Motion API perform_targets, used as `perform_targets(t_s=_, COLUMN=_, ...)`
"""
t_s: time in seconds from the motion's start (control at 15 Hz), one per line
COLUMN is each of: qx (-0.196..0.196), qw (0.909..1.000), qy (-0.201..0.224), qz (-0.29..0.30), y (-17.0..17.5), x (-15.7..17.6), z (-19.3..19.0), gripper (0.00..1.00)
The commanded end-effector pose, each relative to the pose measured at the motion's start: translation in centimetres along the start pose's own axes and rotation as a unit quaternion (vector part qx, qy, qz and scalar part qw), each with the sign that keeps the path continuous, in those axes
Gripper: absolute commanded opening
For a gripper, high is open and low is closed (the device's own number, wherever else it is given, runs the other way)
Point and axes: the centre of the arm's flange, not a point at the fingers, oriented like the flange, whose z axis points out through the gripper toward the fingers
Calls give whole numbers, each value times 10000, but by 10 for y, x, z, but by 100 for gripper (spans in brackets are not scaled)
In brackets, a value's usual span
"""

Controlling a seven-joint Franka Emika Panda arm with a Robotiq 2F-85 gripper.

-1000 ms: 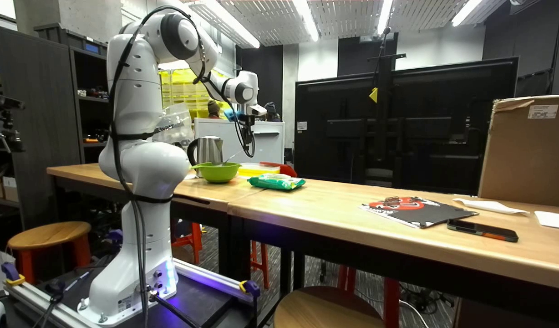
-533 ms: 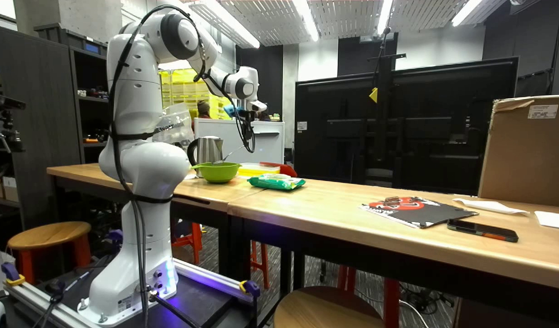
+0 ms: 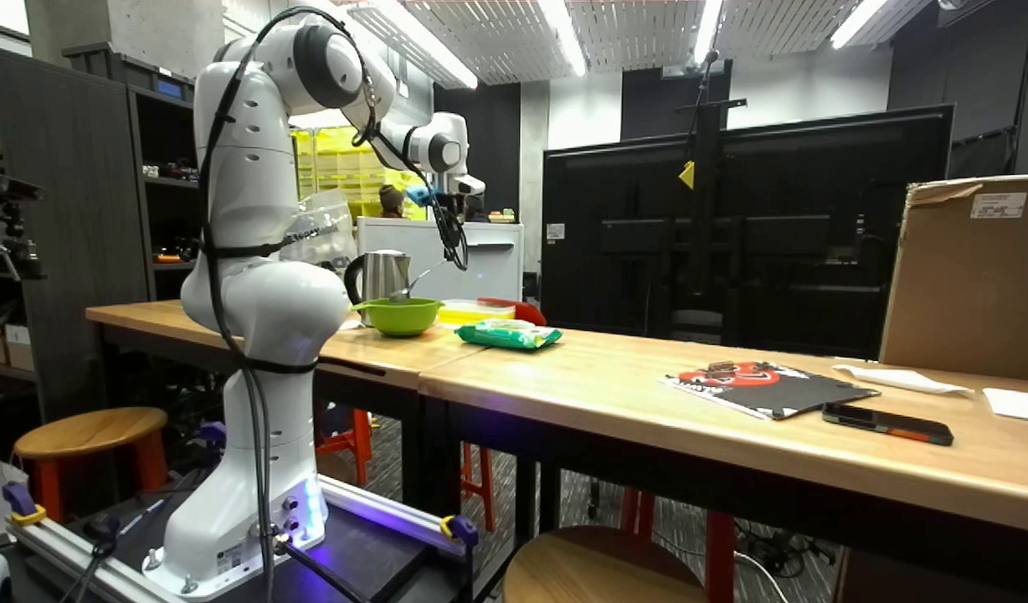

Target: Put the silver fork inside the green bowl

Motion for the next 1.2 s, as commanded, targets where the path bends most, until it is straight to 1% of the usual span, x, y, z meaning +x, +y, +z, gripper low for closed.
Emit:
perform_targets(t_s=0.0, qx=-207, qw=9996, qy=200, qz=-70, y=-6, x=-20, z=-14, gripper=5)
perform_targets(t_s=0.33, qx=-488, qw=9970, qy=559, qz=-232, y=-20, x=-44, z=-14, gripper=5)
perform_targets(t_s=0.53, qx=-704, qw=9937, qy=830, qz=-281, y=-29, x=-58, z=-9, gripper=5)
perform_targets(t_s=0.8, qx=-1018, qw=9870, qy=1198, qz=-339, y=-35, x=-72, z=-1, gripper=5)
perform_targets(t_s=1.13, qx=-1285, qw=9777, qy=1609, qz=-409, y=-39, x=-82, z=9, gripper=5)
